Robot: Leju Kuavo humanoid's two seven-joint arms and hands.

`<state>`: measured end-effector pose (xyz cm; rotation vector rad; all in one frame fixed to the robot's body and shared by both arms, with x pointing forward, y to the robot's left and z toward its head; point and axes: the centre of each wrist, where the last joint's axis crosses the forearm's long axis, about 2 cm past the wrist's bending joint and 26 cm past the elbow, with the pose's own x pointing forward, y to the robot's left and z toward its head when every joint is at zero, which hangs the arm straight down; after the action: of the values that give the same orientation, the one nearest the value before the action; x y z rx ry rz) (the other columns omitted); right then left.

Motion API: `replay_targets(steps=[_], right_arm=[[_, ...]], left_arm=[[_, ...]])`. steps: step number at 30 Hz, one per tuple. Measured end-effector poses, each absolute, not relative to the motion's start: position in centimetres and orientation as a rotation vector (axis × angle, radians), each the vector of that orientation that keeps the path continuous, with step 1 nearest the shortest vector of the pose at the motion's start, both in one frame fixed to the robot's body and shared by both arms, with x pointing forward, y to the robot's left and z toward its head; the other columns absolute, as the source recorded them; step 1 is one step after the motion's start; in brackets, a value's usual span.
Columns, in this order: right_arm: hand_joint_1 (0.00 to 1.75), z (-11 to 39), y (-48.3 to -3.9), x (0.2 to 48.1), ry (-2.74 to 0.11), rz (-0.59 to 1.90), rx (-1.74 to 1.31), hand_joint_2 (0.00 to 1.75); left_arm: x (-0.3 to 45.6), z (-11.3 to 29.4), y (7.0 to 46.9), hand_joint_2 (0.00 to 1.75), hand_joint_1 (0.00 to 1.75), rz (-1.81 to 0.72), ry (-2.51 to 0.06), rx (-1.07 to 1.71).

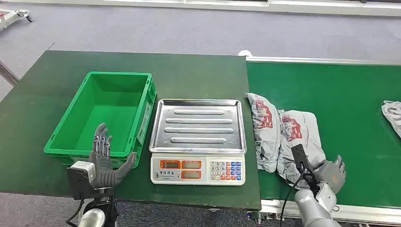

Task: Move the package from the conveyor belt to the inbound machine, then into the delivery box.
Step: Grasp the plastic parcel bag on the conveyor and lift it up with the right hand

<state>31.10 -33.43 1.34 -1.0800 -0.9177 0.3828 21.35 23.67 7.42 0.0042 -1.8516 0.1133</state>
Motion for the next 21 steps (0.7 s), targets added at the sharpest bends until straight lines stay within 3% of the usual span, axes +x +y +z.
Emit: replay_targets(steps=[19,21], right_arm=[[0.0,0.8,-31.7,31.3,-0.87,0.374,-0.924,1.75],[0.87,0.8,-31.5,31.2,-0.872,0.365,-0.898,1.75]], left_arm=[[21.4,8.1,23.3,1.75,0.0,0.063,-1.856,0.021],[21.3,8.1,23.2,1.75,0.0,0.056,-1.853,0.023]])
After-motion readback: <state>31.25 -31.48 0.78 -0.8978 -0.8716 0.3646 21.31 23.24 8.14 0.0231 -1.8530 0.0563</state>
